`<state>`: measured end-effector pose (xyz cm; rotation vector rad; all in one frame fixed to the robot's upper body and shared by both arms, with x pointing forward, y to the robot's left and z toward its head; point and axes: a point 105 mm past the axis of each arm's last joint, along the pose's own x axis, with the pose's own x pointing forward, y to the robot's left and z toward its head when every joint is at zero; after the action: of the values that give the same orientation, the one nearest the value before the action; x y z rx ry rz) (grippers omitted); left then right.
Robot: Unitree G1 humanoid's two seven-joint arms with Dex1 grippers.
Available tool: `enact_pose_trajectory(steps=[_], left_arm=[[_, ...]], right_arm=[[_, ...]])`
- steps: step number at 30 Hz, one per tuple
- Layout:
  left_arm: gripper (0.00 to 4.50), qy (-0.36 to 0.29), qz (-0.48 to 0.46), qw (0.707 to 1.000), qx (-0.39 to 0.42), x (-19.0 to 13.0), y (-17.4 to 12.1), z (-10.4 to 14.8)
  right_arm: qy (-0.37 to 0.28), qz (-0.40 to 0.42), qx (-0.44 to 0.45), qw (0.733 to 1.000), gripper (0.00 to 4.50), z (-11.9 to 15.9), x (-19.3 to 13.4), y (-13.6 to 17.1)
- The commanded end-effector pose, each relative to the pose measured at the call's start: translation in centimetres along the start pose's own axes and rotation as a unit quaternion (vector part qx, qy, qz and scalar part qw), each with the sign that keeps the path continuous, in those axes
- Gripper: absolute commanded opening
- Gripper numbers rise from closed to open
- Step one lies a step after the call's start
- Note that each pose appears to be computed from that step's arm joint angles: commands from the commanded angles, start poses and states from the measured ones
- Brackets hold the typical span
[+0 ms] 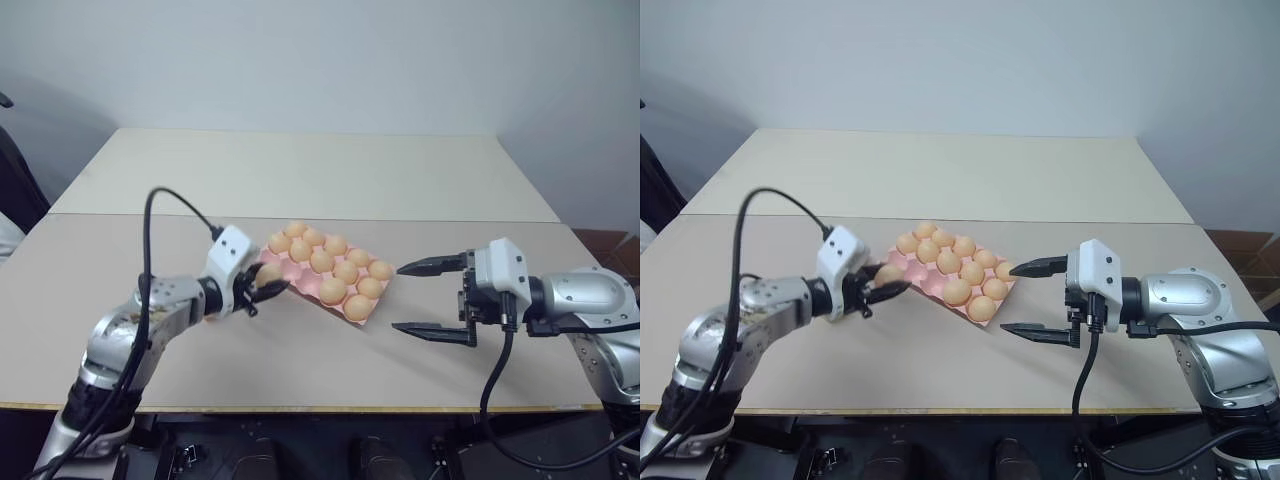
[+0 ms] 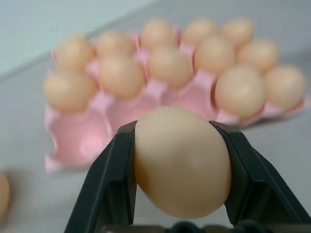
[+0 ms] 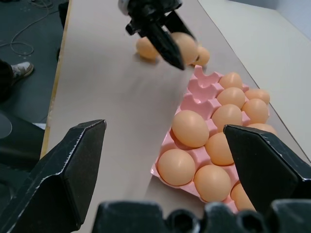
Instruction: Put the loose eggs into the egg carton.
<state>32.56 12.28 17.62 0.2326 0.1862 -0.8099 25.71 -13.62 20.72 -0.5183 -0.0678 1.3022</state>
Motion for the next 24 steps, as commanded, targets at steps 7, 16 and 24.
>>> enact_pose_trajectory(steps=[7,16,24], left_arm=[[1.96,-0.049,-0.048,0.997,0.022,4.8,-0.4,1.0],[4.48,-0.051,-0.055,0.997,0.023,5.2,-0.4,0.4],[4.48,-0.124,0.023,0.990,0.056,0.0,3.1,4.3]], right_arm=[[-0.015,-0.006,-0.038,0.999,4.50,1.7,-0.1,0.4],[-0.013,-0.011,-0.036,0.999,4.50,1.8,-0.2,0.6],[-0.019,-0.012,-0.036,0.999,4.50,1.9,-0.1,0.5]])
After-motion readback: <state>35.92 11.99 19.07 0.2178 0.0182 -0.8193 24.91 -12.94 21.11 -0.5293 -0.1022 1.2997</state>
